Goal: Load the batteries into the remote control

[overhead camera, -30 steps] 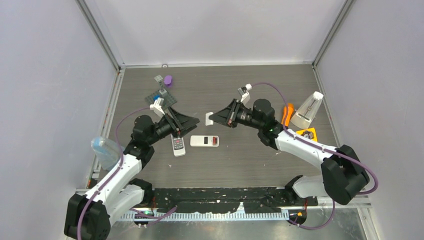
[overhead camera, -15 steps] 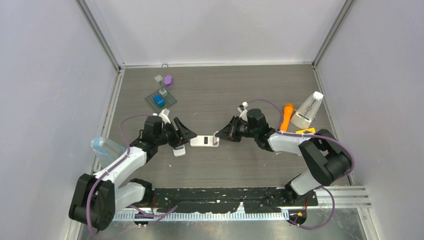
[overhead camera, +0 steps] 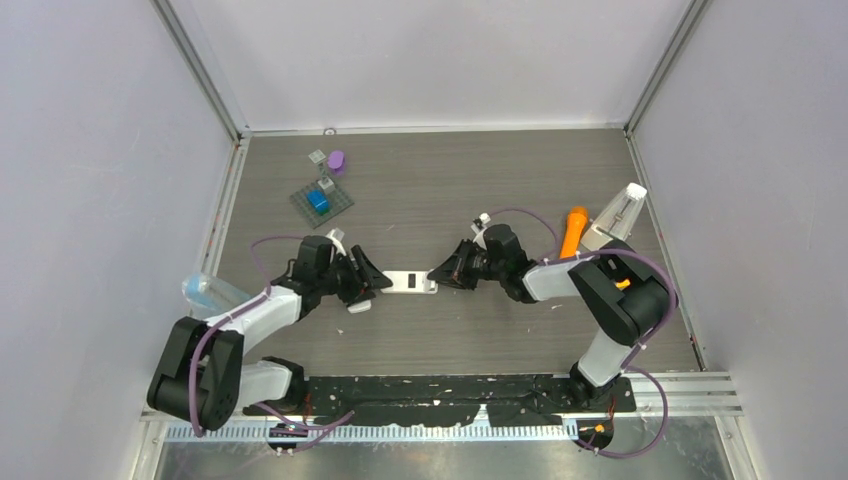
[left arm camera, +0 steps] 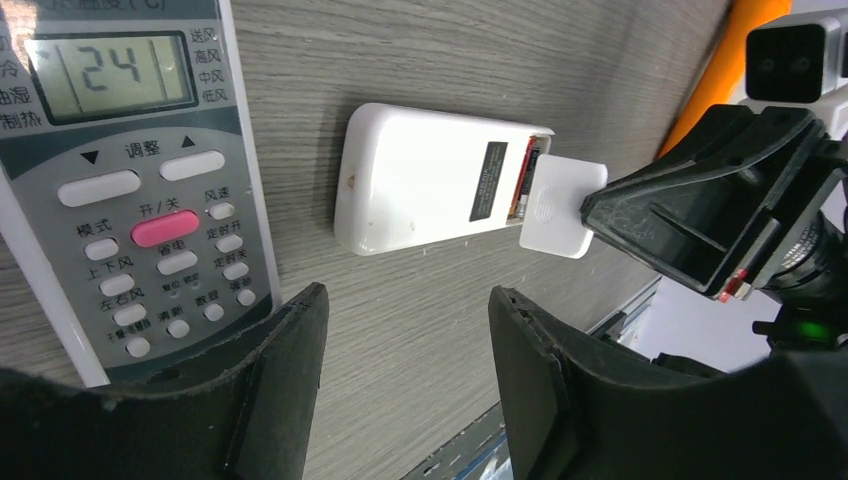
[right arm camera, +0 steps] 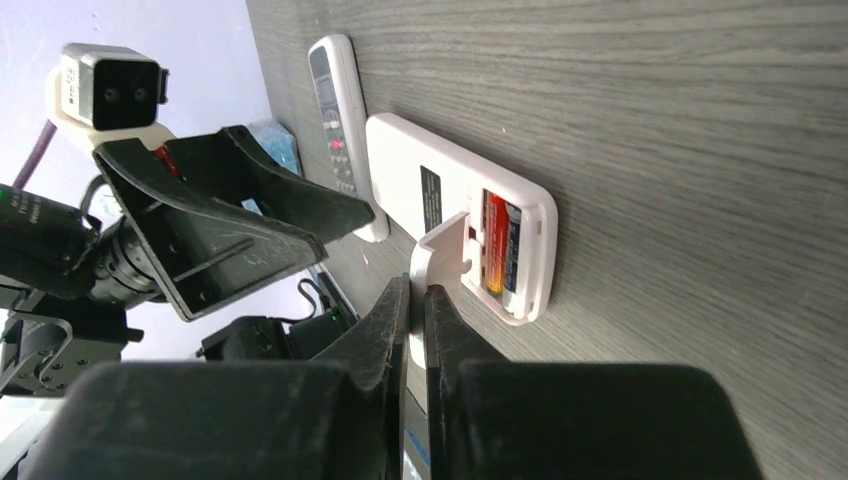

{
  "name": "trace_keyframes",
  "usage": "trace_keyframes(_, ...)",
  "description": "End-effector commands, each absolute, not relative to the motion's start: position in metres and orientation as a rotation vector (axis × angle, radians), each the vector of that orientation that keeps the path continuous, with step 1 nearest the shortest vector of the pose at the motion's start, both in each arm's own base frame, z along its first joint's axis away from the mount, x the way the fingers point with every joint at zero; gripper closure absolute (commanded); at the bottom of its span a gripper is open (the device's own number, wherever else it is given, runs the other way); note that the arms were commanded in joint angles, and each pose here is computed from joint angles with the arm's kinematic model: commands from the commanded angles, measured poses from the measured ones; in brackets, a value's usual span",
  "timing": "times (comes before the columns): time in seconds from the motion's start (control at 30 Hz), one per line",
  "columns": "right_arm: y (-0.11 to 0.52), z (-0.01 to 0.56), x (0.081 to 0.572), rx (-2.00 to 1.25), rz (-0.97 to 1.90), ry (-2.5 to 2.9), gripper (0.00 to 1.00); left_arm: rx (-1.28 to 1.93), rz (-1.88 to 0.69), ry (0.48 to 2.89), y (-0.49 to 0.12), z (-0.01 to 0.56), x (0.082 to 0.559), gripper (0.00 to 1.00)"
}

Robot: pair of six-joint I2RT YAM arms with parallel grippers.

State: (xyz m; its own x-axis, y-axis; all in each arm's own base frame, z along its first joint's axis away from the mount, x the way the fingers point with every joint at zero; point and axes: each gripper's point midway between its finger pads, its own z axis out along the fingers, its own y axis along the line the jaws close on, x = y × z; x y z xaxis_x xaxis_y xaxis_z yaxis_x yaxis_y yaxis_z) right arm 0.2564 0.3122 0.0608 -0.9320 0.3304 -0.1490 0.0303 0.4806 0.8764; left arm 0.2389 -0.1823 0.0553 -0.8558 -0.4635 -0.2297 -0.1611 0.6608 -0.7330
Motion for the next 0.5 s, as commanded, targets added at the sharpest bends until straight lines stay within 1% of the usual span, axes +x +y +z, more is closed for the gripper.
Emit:
trace_keyframes(0.0,0.325,0.079,0.270,0.290,1.489,2.318,0.95,-0.452,-1.036,2.463,-0.182,0.052,0.244,0.40)
trace_keyframes(0.47,0.325,0.058,0.273,0.274,1.421,2.367,0.94,-0.481,-1.029,2.522,-0.183,0.035,0.243,0.46)
